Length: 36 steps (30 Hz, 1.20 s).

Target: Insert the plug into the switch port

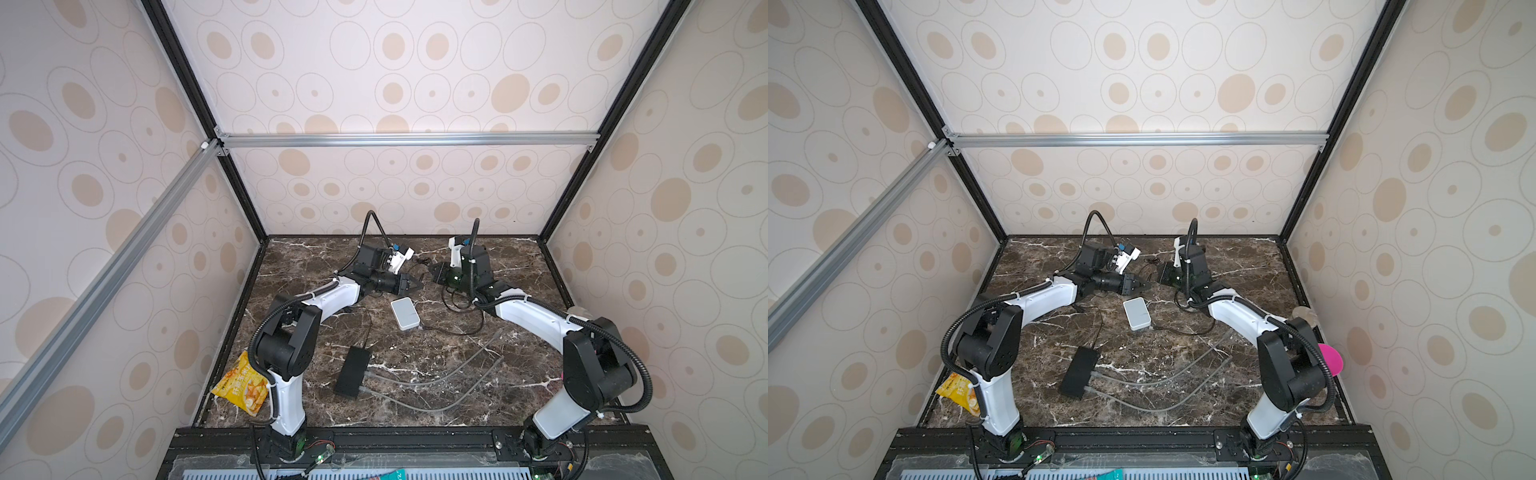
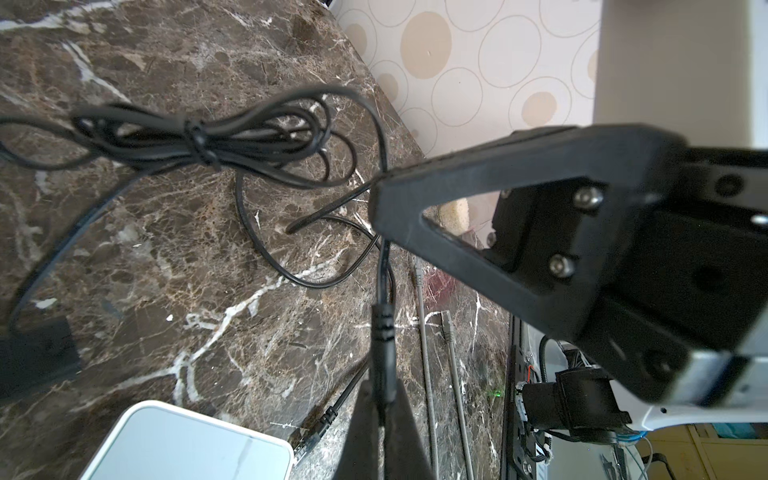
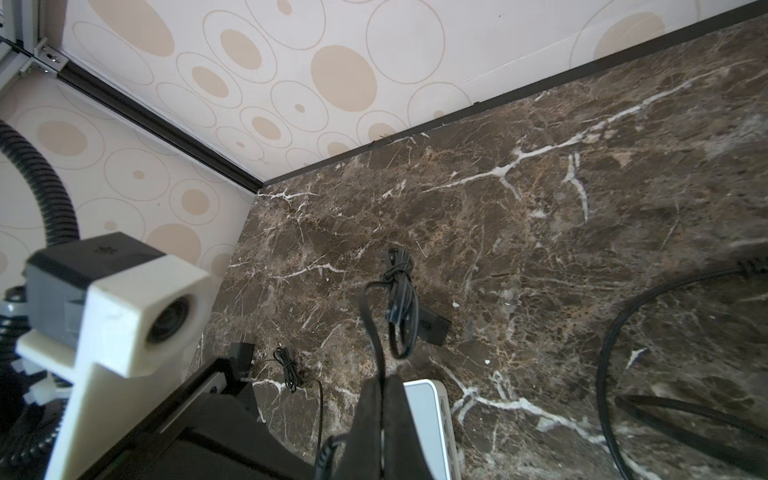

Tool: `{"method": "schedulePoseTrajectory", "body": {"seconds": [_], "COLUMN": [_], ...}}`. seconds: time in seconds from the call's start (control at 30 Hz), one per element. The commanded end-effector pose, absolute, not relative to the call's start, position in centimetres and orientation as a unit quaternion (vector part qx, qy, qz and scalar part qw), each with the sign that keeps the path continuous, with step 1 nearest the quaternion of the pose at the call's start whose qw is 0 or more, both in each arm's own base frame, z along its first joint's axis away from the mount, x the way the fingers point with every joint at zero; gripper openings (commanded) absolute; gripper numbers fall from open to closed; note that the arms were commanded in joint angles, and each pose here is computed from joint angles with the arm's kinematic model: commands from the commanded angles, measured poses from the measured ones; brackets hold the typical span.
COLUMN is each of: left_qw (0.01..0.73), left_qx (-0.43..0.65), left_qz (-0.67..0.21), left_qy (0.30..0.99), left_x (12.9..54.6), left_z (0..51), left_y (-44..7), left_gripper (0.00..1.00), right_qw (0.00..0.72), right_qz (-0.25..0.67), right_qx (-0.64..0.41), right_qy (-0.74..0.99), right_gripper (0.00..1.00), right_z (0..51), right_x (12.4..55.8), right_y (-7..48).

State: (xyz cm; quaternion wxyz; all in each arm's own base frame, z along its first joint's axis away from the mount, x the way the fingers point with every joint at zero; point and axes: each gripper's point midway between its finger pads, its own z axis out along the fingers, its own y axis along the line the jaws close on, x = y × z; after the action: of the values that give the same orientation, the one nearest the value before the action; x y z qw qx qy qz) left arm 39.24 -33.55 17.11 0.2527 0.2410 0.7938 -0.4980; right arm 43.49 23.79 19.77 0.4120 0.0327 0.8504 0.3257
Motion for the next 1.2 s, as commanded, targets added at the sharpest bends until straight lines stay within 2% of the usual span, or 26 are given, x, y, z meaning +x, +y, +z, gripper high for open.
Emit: {"method": "schedulePoseTrajectory", "body": {"seconds": [0.0,0.4,0.53,0.57,0.7,0.83,0.9,1.0,1.17], "left_qw": [0.290,0.286,0.275,0.269,0.254,0.241,0.233,0.216,0.199], "left_qx": [0.258,0.252,0.270,0.276,0.296,0.319,0.335,0.364,0.400], "left_qz": [-0.506,-0.501,-0.472,-0.460,-0.402,-0.394,-0.398,-0.402,-0.404], "left_qy": [0.771,0.777,0.793,0.800,0.828,0.828,0.821,0.812,0.798], "left_x": [39.5,39.9,40.0,40.1,40.3,39.7,39.0,37.6,35.5], "left_z": [20.1,19.5,18.4,17.9,15.9,15.6,15.7,15.5,15.1], "left_y": [-33.3,-33.0,-32.7,-32.6,-31.6,-31.6,-31.9,-32.7,-34.0], "left_gripper": [0.02,0.00,0.00,0.00,0.00,0.00,0.00,0.00,0.00], "right_qw": [0.400,0.400,0.387,0.382,0.395,0.399,0.393,0.386,0.419], "right_qz": [0.308,0.301,0.362,0.373,0.370,0.303,0.271,0.247,0.181], "right_qx": [0.039,0.040,-0.056,-0.076,-0.136,-0.235,-0.282,-0.374,-0.473], "right_qy": [0.862,0.865,0.846,0.842,0.830,0.832,0.832,0.806,0.754], "right_gripper": [0.00,0.01,0.36,0.38,0.36,0.26,0.24,0.24,0.24], "right_z": [19.1,19.0,20.8,21.3,23.1,24.2,24.3,24.2,23.0], "right_x": [42.5,42.0,40.7,40.2,38.5,36.1,35.0,32.6,30.7], "right_y": [22.7,21.9,24.0,24.2,23.1,21.7,21.1,21.0,20.6]}}
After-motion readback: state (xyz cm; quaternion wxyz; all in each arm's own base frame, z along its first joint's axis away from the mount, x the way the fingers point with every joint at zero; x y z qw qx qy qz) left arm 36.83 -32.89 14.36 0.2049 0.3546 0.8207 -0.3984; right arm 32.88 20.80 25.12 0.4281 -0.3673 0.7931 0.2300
